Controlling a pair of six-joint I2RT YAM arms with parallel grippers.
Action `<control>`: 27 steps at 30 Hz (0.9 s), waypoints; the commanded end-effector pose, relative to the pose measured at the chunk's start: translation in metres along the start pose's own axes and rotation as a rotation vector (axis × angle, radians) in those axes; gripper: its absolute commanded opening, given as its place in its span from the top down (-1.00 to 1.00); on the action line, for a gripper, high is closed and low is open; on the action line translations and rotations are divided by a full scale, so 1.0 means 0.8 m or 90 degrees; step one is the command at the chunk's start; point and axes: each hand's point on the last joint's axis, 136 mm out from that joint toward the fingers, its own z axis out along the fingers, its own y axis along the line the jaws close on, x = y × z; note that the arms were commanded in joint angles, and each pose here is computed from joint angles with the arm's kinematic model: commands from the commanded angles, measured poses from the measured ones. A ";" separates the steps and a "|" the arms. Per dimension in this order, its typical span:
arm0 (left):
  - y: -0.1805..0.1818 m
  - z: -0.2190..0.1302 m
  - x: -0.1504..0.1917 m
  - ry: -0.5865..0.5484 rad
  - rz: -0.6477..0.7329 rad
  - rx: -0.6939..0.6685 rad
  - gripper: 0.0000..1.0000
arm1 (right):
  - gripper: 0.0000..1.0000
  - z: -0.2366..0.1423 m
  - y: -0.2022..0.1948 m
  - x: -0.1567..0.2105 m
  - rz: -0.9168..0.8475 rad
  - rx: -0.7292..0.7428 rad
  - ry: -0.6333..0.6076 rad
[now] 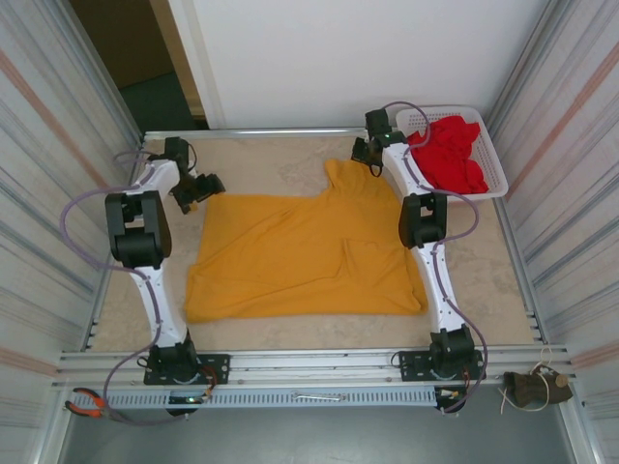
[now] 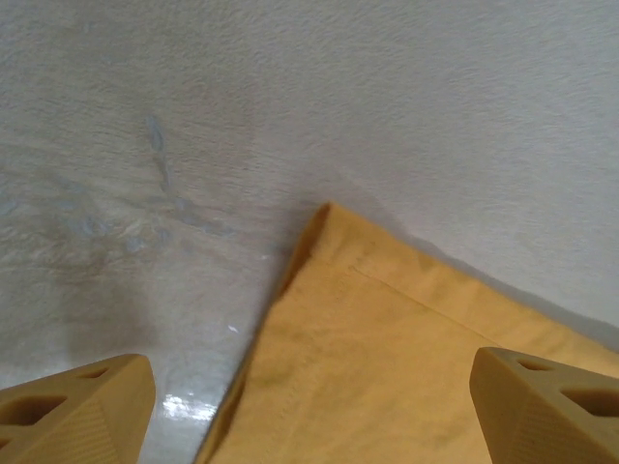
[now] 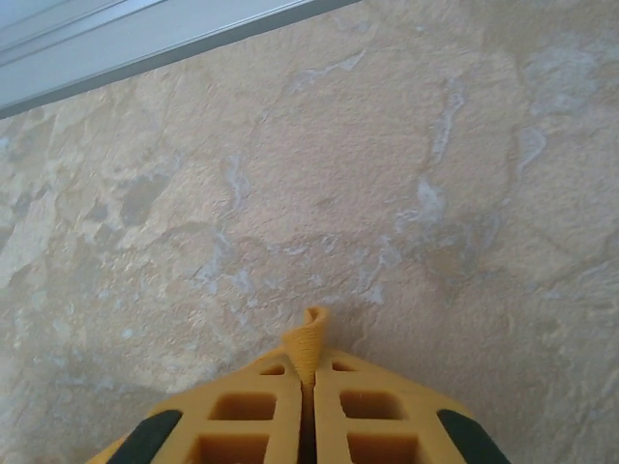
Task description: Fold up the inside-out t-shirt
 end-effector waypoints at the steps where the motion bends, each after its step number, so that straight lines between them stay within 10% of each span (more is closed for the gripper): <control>1: 0.004 0.000 -0.007 0.002 0.037 -0.033 -0.68 | 0.93 0.004 0.007 0.006 -0.002 -0.013 0.010; 22: -0.024 0.039 -0.005 0.029 0.086 -0.042 -0.03 | 1.00 -0.028 0.012 -0.011 0.025 -0.040 0.008; 27: -0.031 0.025 -0.010 0.003 0.107 -0.054 -0.39 | 1.00 -0.033 0.013 -0.012 0.025 -0.042 0.010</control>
